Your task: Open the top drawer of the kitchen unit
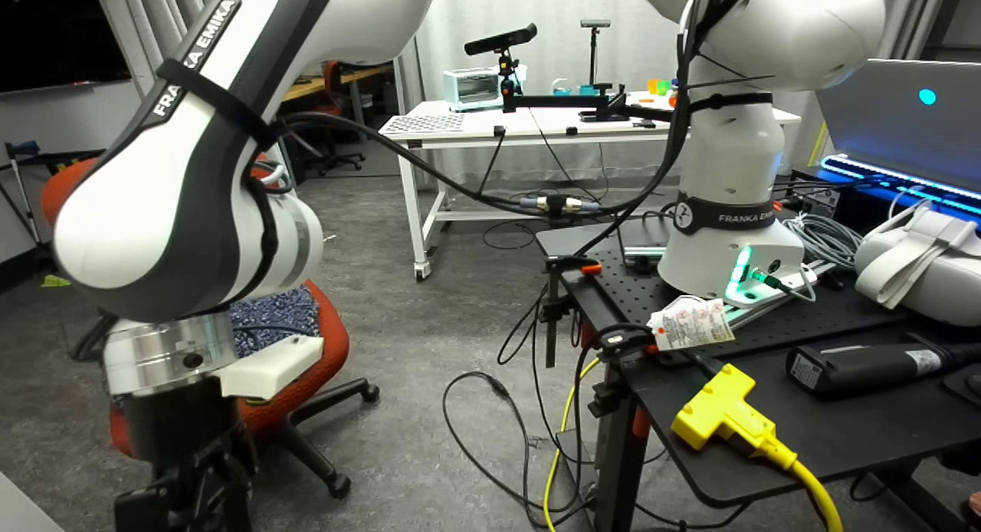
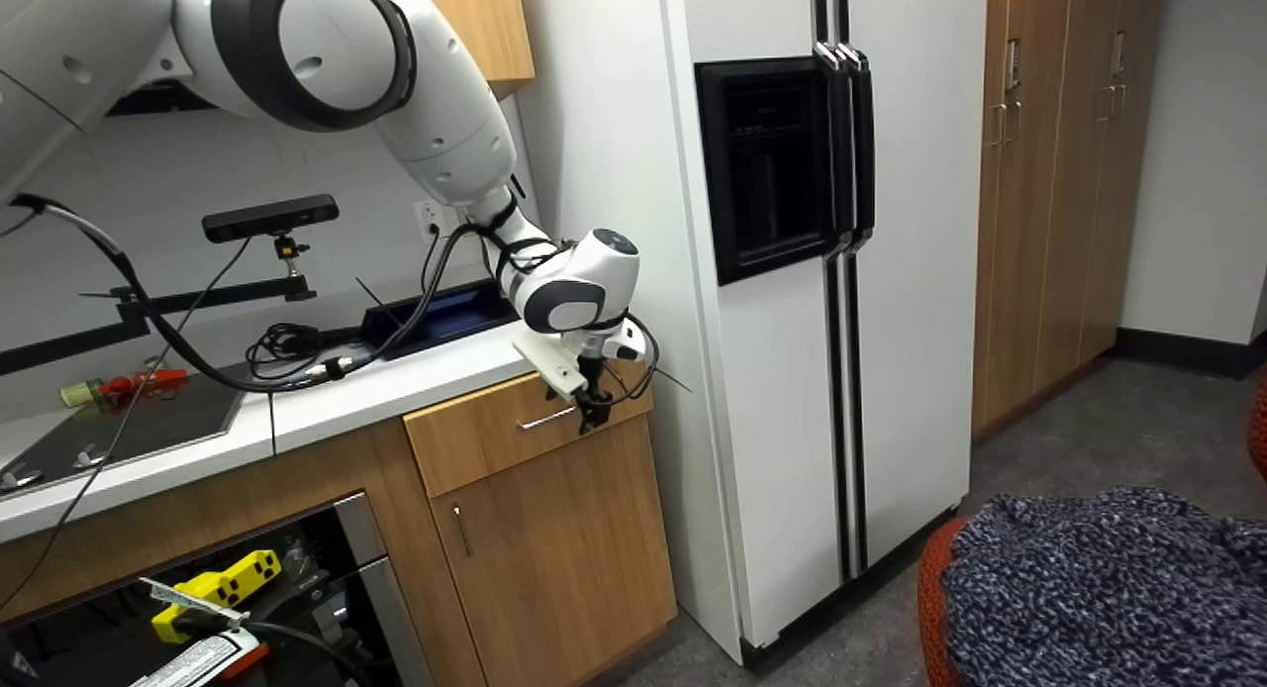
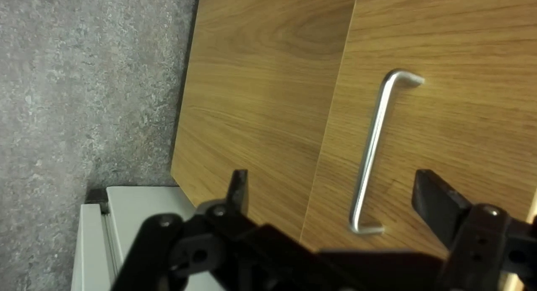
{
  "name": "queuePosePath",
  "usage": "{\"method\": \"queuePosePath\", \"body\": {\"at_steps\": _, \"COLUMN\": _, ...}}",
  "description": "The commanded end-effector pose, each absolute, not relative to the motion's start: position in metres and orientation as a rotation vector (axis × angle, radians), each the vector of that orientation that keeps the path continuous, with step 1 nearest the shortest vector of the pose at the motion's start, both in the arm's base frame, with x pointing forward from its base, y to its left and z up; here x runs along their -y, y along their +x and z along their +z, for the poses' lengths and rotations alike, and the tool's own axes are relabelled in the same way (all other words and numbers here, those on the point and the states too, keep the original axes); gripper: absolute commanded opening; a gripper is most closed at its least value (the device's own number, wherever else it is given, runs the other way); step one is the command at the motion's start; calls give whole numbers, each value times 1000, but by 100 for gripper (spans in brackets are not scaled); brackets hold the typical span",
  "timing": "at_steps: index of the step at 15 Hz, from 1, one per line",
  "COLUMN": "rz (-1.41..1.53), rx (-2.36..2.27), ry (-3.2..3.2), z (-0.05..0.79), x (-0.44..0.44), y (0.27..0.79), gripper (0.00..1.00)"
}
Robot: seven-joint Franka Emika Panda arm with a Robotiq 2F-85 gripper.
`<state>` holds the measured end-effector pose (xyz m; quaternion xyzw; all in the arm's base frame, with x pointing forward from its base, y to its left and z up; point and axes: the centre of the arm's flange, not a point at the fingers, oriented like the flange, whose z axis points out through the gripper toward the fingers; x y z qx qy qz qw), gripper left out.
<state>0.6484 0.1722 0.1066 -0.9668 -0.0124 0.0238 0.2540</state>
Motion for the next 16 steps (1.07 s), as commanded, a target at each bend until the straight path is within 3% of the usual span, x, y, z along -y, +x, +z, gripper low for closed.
{"method": "queuePosePath", "body": {"at_steps": 1, "rz": 72, "rx": 41, "ry": -2567, "z": 90, "x": -174, "y": 656, "gripper": 100}}
{"method": "queuePosePath", "body": {"at_steps": 16, "rz": 124, "rx": 13, "ry": -2613, "z": 55, "x": -168, "y": 653, "gripper": 100}}
